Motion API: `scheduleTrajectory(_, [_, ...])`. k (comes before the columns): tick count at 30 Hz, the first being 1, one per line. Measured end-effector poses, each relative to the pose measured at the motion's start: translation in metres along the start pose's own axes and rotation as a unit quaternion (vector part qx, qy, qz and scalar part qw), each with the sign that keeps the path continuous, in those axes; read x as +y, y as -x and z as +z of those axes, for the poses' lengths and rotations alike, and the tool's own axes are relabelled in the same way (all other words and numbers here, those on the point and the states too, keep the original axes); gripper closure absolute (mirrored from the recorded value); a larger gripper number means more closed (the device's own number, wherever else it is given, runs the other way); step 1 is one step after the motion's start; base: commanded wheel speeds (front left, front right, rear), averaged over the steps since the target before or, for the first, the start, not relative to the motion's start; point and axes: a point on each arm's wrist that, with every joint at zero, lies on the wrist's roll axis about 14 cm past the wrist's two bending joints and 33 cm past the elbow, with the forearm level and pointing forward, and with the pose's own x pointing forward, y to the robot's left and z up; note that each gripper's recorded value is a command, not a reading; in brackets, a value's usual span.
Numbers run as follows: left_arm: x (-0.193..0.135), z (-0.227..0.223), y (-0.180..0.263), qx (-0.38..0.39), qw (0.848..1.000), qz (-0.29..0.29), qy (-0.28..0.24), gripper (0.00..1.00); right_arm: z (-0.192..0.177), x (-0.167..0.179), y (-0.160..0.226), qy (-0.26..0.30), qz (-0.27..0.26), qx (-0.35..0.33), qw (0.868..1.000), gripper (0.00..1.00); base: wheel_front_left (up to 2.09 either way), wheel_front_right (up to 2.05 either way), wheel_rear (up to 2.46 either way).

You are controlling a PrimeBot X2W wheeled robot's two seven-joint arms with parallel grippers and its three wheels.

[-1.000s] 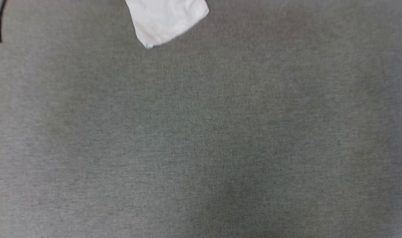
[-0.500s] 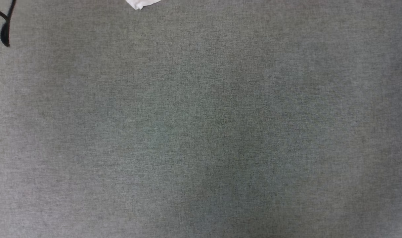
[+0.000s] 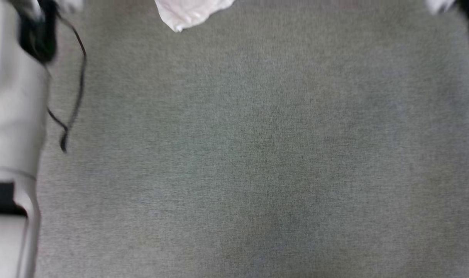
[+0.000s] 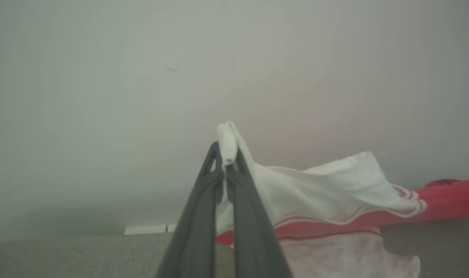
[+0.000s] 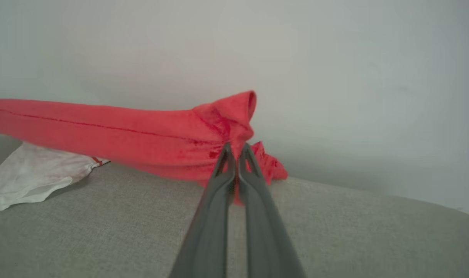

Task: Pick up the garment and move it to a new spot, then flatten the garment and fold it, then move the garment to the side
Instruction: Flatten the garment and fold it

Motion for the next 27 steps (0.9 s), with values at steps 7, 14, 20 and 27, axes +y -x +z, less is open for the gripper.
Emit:
scheduleTrajectory(7, [0.012,-0.041,0.081,0.055,0.998,0.025,0.035,1.00,-0.055,0.019,0.053,-0.021,0.022,0.057,0.998,1.00,0.00,0.00,0.00])
scheduleTrajectory(14, [0.019,-0.058,0.161,0.084,0.994,0.045,0.057,1.00,-0.081,0.029,0.114,-0.035,0.039,0.079,0.996,1.00,0.00,0.00,0.00])
scheduleTrajectory(20, [0.029,-0.068,0.232,0.110,0.989,0.080,0.065,1.00,-0.096,0.040,0.166,-0.050,0.052,0.085,0.994,1.00,0.00,0.00,0.00])
scheduleTrajectory(27, [0.023,-0.052,0.295,0.116,0.984,0.108,0.081,1.00,-0.100,0.048,0.223,-0.065,0.053,0.083,0.993,1.00,0.00,0.00,0.00])
